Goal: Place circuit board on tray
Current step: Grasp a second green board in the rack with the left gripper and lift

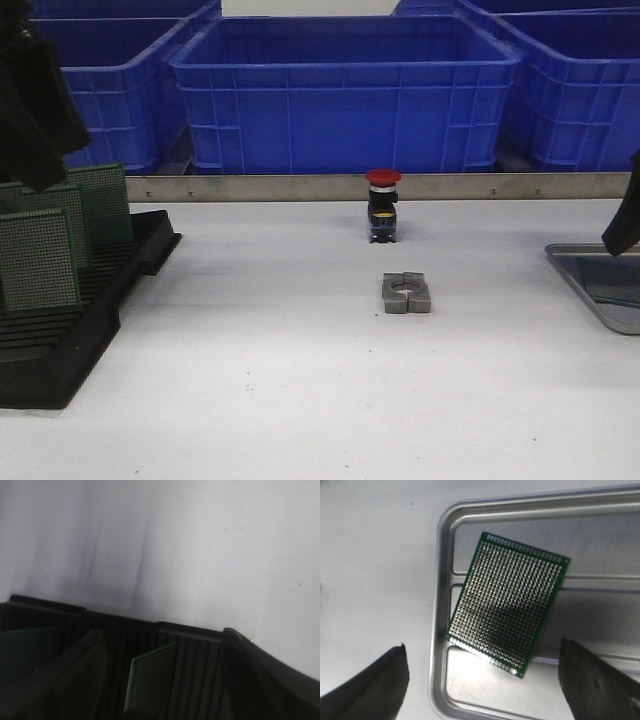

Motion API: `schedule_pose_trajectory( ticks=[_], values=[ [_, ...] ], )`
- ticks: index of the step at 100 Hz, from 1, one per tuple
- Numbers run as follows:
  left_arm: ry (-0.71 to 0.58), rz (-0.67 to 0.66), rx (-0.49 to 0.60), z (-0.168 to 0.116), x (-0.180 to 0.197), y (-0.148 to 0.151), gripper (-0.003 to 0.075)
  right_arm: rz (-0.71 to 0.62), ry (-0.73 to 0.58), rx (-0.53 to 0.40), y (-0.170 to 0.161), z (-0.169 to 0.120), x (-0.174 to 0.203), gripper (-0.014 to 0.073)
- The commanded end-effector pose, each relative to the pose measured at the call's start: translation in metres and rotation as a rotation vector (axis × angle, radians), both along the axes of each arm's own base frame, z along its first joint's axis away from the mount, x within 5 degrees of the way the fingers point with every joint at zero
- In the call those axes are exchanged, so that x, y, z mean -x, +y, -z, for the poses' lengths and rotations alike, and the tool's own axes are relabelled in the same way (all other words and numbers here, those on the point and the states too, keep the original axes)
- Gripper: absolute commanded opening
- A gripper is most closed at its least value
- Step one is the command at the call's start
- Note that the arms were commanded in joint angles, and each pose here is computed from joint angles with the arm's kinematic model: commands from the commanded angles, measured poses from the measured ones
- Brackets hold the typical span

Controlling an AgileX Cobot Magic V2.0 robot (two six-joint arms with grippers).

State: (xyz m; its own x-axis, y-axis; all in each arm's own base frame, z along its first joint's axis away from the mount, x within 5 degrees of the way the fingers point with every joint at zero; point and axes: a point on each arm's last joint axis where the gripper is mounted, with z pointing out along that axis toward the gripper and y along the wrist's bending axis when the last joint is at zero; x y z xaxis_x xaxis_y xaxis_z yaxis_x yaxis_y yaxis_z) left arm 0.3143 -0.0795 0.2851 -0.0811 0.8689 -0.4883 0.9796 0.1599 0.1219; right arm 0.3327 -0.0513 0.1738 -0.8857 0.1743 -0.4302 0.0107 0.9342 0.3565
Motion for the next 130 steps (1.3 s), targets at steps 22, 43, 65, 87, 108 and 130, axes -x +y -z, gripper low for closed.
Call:
schedule_pose_trajectory(
  ticks=[22, 43, 65, 87, 108, 130],
  values=[
    [-0.046, -0.017, -0.052, -0.006, -0.005, 0.008, 0.0451, -0.012, -0.060, -0.006, 0.000, -0.022, -0.001, 0.0622],
    [-0.011, -0.011, -0.121, 0.018, -0.019, 0.012, 0.0451, -0.017, -0.053, -0.012, 0.000, -0.022, -0.001, 0.0622],
    [0.072, 0.006, -0.129, 0.040, -0.024, 0.011, 0.0384, -0.018, -0.047, -0.015, 0.000, -0.020, -0.001, 0.0622],
    [0.122, 0.033, -0.141, 0.041, -0.020, 0.011, -0.0017, -0.018, -0.047, -0.014, 0.000, -0.020, -0.001, 0.0622],
    [0.164, 0.077, -0.103, 0.018, -0.020, 0.007, -0.0020, -0.089, -0.043, -0.030, 0.004, -0.025, 0.001, 0.0622],
    [0.019, 0.073, 0.067, -0.038, -0.019, -0.018, -0.0020, -0.274, -0.098, -0.041, 0.015, -0.055, 0.007, 0.0622]
  ],
)
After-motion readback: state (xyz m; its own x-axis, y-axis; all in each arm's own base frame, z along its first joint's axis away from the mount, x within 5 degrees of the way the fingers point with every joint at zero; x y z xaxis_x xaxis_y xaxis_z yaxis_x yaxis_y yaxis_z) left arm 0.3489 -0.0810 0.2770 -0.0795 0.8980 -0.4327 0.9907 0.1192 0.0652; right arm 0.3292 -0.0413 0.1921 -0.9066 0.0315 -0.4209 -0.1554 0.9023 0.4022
